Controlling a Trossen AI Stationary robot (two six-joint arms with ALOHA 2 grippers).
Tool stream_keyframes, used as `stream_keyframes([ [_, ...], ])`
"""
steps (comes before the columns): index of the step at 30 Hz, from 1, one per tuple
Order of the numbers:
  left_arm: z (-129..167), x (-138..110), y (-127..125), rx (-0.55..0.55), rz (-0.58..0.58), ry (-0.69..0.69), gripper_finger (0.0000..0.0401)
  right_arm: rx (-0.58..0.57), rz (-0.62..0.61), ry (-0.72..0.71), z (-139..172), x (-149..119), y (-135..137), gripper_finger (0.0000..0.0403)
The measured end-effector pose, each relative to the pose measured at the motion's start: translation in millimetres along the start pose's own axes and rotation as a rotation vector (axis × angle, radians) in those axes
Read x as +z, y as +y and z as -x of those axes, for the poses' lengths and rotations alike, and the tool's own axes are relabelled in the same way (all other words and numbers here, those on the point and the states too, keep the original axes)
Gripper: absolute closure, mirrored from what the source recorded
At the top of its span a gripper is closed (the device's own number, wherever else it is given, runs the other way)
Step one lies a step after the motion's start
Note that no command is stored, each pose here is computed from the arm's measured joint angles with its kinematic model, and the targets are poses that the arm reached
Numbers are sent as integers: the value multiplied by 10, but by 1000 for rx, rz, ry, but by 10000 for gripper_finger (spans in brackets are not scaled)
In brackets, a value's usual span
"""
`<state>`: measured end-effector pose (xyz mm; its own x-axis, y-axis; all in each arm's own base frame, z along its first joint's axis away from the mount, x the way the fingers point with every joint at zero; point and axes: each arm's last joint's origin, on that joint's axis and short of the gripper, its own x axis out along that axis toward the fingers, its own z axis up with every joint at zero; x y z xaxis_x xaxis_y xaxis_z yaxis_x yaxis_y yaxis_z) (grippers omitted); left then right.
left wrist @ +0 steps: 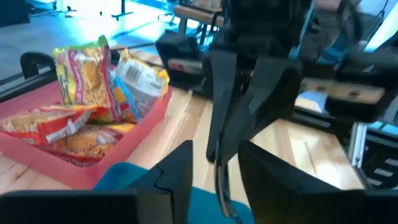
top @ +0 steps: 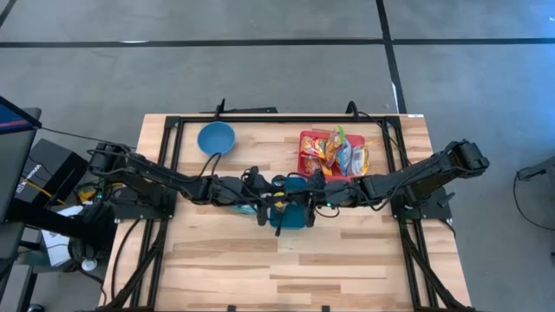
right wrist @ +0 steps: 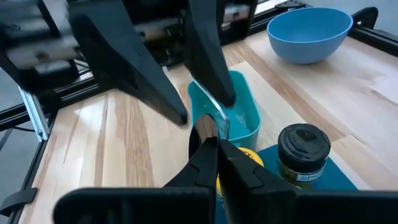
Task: Pick & Place Food Item
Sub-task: Put the black spoon into the green bin
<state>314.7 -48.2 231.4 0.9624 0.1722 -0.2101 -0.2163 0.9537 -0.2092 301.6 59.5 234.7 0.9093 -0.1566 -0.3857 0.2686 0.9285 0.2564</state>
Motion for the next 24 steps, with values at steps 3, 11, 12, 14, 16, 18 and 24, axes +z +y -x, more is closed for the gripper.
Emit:
stream_keyframes([
  [3, 86, 98, 3, -5, 6, -15, 264, -11, 10, -4, 2, 0, -2, 402],
  [11, 262, 214, 34, 5, -5, 16, 260, -108, 66, -64, 101, 35, 31, 403],
  [12, 265, 220, 34, 4, -4, 14, 261, -122, 71, -78, 125, 47, 40, 403],
  [14, 265, 216, 35, 5, -11, 20, 265, -154, 99, -104, 178, 69, 58, 403],
  [16, 265, 206, 38, 8, -15, 28, 269, -187, 109, -131, 235, 99, 68, 403],
  [18, 265, 198, 41, 11, -18, 36, 274, -221, 116, -143, 291, 116, 68, 403],
  [24, 272, 192, 45, 14, -26, 47, 289, -358, 141, -188, 388, 148, 39, 403],
])
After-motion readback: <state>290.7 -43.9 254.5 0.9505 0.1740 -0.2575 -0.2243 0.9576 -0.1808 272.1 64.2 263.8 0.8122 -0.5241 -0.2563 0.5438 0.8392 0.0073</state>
